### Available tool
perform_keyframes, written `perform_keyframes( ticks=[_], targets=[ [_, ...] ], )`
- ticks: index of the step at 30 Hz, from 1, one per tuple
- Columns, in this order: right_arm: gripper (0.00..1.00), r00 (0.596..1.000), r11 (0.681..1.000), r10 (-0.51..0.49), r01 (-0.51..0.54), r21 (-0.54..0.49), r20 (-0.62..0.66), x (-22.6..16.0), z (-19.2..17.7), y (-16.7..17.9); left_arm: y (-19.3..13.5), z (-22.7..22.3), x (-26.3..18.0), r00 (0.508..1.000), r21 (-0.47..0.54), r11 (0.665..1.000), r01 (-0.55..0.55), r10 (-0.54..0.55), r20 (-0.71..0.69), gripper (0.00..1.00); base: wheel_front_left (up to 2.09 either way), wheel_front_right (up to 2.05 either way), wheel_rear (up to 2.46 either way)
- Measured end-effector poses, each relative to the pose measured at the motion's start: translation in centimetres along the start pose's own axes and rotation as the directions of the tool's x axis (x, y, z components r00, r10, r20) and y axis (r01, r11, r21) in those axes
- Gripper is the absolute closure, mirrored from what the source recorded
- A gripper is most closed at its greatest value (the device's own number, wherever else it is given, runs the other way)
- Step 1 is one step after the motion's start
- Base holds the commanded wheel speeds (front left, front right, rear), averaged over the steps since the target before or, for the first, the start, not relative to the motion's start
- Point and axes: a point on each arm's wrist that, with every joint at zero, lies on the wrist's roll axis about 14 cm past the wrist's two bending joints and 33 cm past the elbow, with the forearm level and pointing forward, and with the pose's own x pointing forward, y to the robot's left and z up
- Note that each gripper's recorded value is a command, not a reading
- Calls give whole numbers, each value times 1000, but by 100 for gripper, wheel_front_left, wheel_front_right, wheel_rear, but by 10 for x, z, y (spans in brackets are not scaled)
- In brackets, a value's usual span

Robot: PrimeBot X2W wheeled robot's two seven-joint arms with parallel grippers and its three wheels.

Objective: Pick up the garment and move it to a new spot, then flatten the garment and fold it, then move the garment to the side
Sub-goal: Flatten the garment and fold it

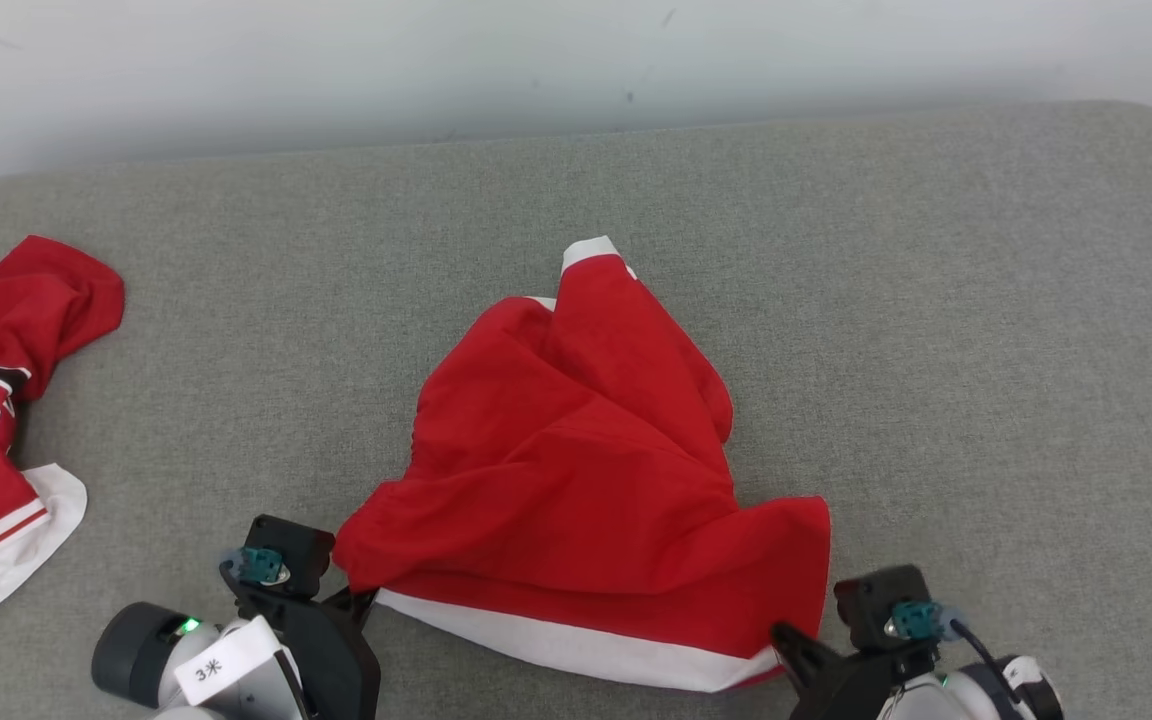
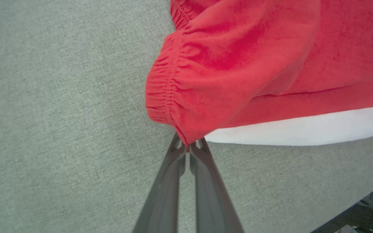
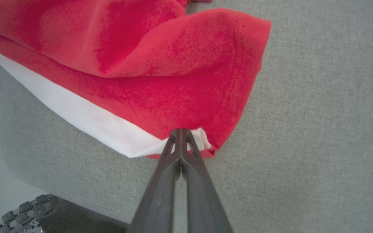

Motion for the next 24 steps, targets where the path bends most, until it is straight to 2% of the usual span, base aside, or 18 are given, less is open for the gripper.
perform_keyframes(
  ticks=[3, 7, 8, 9, 13, 24],
  targets=[
    [100, 997, 1000, -14, 16, -15, 71, -2, 20, -3, -1, 10, 0, 999, -2, 1000, 1, -1, 35, 100, 0, 0, 0],
    [100, 997, 1000, -28, 29, -11, 78, -6, 21, -7, -3, 22, -2, 997, -2, 1000, -1, 1, 77, 100, 0, 0, 0],
    [92, 998, 999, -32, 33, -12, 57, -7, 14, -8, -3, 23, -3, 997, -2, 1000, -1, 1, 78, 100, 0, 0, 0],
    [0, 998, 999, -32, 33, -12, 57, -7, 14, -8, -3, 23, -3, 997, -2, 1000, -1, 1, 78, 100, 0, 0, 0],
    [0, 997, 999, -48, 49, 4, -53, -9, -22, -11, -7, 20, -3, 997, 2, 1000, 8, -8, 72, 100, 0, 0, 0],
    [0, 990, 998, -62, 65, 18, -127, 0, -39, -17, -8, 8, 3, 999, -12, 1000, 17, -16, 35, 100, 0, 0, 0]
  ],
)
